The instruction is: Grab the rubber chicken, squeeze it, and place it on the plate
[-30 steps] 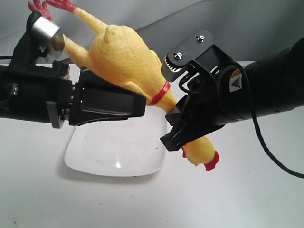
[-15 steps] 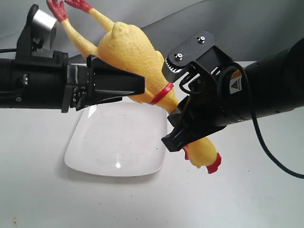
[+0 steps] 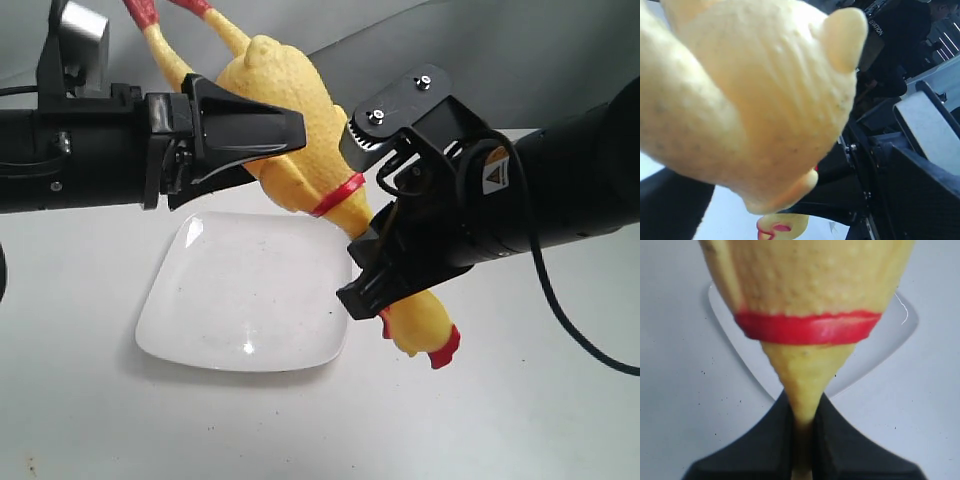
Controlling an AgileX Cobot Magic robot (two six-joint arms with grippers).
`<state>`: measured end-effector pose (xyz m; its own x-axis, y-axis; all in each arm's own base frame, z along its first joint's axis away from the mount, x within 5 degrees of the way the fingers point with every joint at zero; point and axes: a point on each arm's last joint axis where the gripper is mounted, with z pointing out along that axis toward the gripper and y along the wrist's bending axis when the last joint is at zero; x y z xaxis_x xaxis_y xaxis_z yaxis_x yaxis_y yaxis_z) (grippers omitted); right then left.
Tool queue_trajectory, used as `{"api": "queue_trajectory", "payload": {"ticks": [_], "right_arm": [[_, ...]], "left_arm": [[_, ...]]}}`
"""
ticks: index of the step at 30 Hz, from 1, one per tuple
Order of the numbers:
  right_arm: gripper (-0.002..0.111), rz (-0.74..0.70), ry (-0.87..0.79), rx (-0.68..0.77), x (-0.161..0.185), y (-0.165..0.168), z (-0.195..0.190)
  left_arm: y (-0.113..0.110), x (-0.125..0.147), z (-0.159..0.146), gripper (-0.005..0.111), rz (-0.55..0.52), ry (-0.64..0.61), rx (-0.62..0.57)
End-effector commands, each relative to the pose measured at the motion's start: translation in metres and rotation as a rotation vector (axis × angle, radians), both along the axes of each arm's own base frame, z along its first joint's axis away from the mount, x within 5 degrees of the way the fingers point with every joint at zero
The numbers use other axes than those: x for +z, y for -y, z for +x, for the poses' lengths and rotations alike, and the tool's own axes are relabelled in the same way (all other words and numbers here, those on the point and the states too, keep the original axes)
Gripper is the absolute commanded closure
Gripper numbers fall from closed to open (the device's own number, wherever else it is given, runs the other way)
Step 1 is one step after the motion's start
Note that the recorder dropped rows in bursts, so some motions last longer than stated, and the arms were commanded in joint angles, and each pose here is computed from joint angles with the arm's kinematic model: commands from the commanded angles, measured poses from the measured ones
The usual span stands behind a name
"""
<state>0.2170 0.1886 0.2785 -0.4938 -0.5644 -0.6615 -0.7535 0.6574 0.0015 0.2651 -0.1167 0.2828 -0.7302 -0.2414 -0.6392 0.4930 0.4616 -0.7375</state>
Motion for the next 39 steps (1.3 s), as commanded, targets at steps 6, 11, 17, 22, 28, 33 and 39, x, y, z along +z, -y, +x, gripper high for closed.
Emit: {"api": "queue_trajectory", "payload": {"ticks": [6, 11, 17, 22, 28, 33, 39], "right_arm": [[0.108, 0.021, 0.033, 0.004, 0.0047, -0.0014, 0.0025], [0.108, 0.015, 0.031, 0.010, 0.0043, -0.0012, 0.0021], [0.108, 0.014, 0.030, 0.011, 0.0042, -0.0012, 0.0020], [0.108, 0.008, 0.025, 0.016, 0.0037, -0.0010, 0.0015], [0.108, 0.008, 0.025, 0.016, 0.0037, -0.0010, 0.0015], [0.108, 0.007, 0.024, 0.016, 0.0036, -0.0009, 0.0014], [0.108, 0.007, 0.024, 0.016, 0.0036, -0.0009, 0.0014]], "left_arm": [[0.0021, -0.0064, 0.0006, 0.101, 0.013, 0.031, -0.021], [0.0021, -0.0064, 0.0006, 0.106, 0.016, 0.036, -0.023], [0.0024, -0.0061, 0.0001, 0.094, 0.011, 0.035, -0.029], [0.0034, -0.0051, -0.0013, 0.003, -0.004, 0.031, -0.045], [0.0037, -0.0048, -0.0018, 0.038, -0.009, 0.032, -0.051], [0.0047, -0.0036, -0.0034, 0.104, -0.020, 0.038, -0.072], [0.0043, -0.0040, -0.0028, 0.098, -0.018, 0.031, -0.064]]}}
